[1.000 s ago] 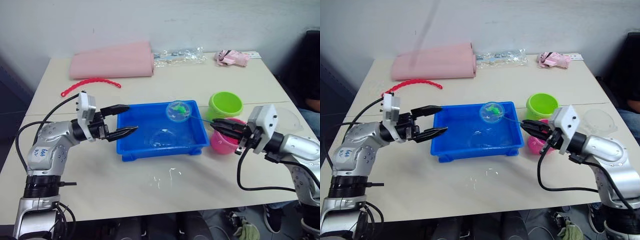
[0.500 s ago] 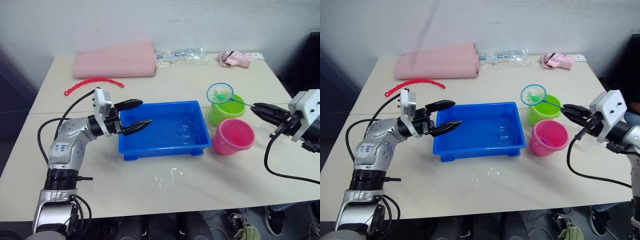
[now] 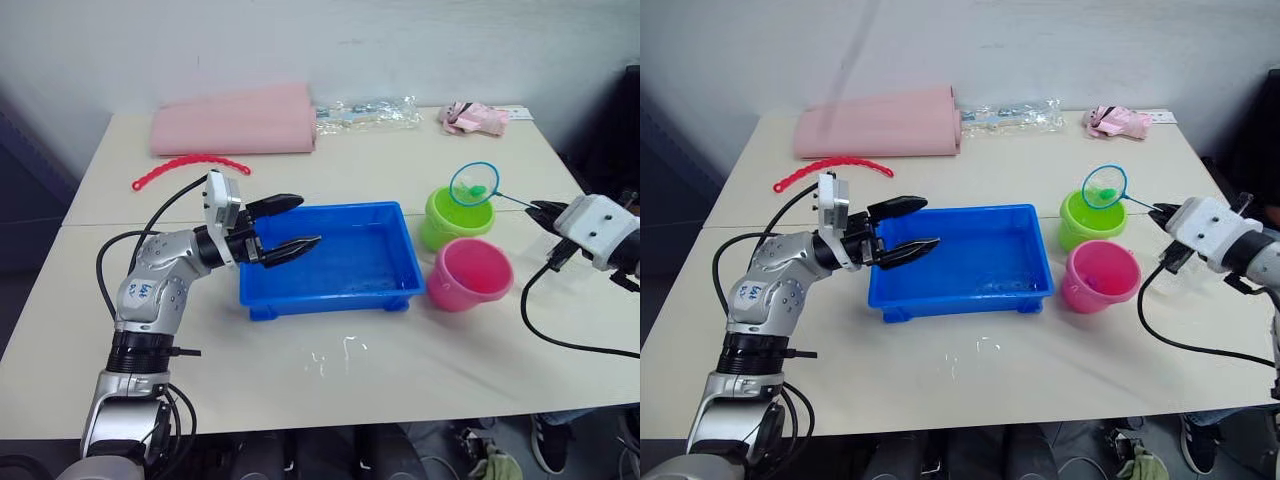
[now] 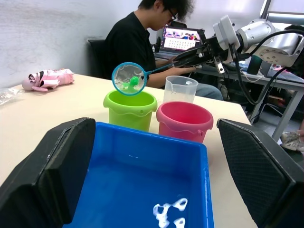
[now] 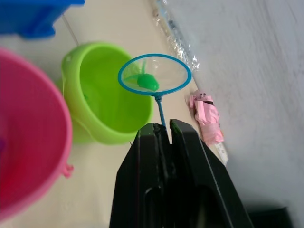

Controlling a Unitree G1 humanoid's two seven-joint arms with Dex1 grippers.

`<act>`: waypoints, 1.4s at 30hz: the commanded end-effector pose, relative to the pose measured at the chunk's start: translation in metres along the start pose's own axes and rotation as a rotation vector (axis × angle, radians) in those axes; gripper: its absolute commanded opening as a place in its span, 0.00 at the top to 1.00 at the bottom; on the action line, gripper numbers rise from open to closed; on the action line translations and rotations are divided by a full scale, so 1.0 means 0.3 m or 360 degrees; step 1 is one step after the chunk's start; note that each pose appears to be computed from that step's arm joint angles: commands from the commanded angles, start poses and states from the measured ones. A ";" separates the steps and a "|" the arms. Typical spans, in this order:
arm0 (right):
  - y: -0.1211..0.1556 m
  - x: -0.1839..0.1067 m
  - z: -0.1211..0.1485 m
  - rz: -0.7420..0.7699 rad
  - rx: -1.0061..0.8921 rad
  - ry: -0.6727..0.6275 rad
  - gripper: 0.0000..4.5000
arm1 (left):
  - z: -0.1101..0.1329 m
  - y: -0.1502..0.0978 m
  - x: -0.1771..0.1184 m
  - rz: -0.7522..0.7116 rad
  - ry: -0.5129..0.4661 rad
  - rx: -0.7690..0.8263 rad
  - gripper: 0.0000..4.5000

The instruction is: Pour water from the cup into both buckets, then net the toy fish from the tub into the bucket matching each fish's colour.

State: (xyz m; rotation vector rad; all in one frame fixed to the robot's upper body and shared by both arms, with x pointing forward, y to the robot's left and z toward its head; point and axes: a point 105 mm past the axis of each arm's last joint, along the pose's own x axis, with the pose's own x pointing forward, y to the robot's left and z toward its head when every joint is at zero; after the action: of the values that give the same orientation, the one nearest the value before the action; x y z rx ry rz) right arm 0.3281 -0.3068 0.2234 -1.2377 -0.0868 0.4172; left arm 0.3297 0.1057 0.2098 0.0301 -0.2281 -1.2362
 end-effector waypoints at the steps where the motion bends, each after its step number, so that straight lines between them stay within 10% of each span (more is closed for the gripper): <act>1: -0.046 -0.015 0.006 -0.0040 -0.0417 0.0045 1.00 | 0.028 0.003 0.006 -0.0020 -0.0030 0.0054 0.01; 21: -0.052 0.014 0.013 0.0005 -0.0929 0.0016 1.00 | -0.030 0.017 -0.013 -0.0045 0.0036 0.0008 0.01; 28: -0.139 -0.023 0.177 -0.0195 -0.0051 -0.0406 1.00 | 0.021 0.030 -0.125 -0.0106 0.0052 0.0090 0.01; 33: -0.032 -0.065 0.321 0.0290 0.0783 -0.0853 1.00 | 0.098 0.038 -0.230 -0.0119 0.0074 0.0090 0.01; 42: 0.293 -0.074 0.532 0.1140 0.1126 -0.1130 1.00 | 0.119 -0.117 -0.373 -0.0383 0.0299 0.0267 0.01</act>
State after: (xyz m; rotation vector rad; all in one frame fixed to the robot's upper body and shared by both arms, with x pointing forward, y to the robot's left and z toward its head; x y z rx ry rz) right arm 0.2588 -0.1728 0.2175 -0.3817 -0.1205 1.2099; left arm 0.2837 0.1987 0.2134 0.2433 -0.1167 -1.3570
